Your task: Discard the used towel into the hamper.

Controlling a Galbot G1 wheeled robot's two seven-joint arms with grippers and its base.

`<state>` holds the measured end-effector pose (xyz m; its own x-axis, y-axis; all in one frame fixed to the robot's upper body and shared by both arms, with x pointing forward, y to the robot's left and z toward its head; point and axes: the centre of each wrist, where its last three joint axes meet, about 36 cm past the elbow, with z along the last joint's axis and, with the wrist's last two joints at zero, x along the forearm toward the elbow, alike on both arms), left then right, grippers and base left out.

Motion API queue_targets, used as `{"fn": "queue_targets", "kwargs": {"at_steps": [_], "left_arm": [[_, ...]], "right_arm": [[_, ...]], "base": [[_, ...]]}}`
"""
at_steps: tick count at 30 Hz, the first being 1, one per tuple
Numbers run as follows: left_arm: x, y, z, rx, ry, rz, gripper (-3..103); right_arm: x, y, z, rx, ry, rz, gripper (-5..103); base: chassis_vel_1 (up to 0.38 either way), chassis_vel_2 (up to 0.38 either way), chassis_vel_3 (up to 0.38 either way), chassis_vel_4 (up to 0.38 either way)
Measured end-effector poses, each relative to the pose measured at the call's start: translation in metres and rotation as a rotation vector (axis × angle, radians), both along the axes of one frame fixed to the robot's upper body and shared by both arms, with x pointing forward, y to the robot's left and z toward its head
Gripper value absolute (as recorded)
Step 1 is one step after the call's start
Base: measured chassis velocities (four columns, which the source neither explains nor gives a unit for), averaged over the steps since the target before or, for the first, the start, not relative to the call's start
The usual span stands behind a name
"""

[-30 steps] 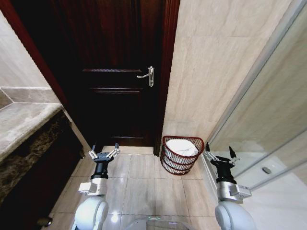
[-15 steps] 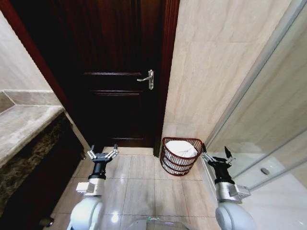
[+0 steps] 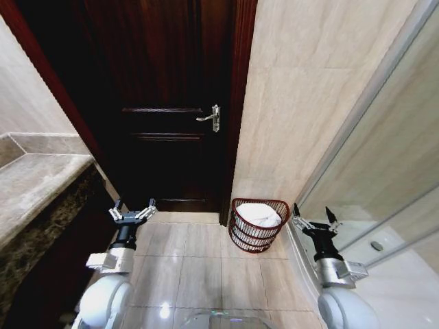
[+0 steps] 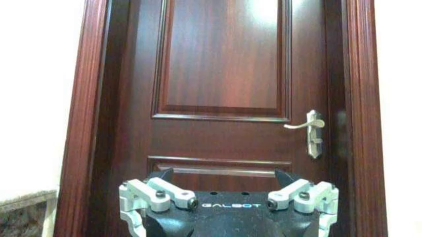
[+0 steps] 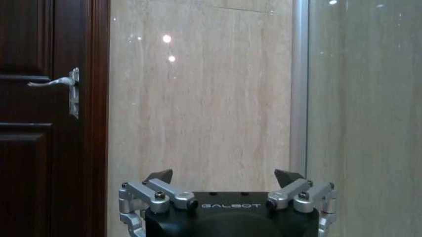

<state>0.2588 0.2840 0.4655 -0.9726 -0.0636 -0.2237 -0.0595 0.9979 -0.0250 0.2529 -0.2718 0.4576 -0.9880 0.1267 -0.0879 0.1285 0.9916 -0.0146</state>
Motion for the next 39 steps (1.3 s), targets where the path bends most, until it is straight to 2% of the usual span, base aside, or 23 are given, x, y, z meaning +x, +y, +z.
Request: {"fn": "queue_targets", "kwargs": {"at_steps": [39], "left_arm": [[-0.004,-0.009,0.003,0.004,0.005,-0.021,100]], "right_arm": [[-0.002,0.016,0.017,0.024,-0.006,0.014,100]], "base": [[0.0,0.0,0.0,0.0]]}}
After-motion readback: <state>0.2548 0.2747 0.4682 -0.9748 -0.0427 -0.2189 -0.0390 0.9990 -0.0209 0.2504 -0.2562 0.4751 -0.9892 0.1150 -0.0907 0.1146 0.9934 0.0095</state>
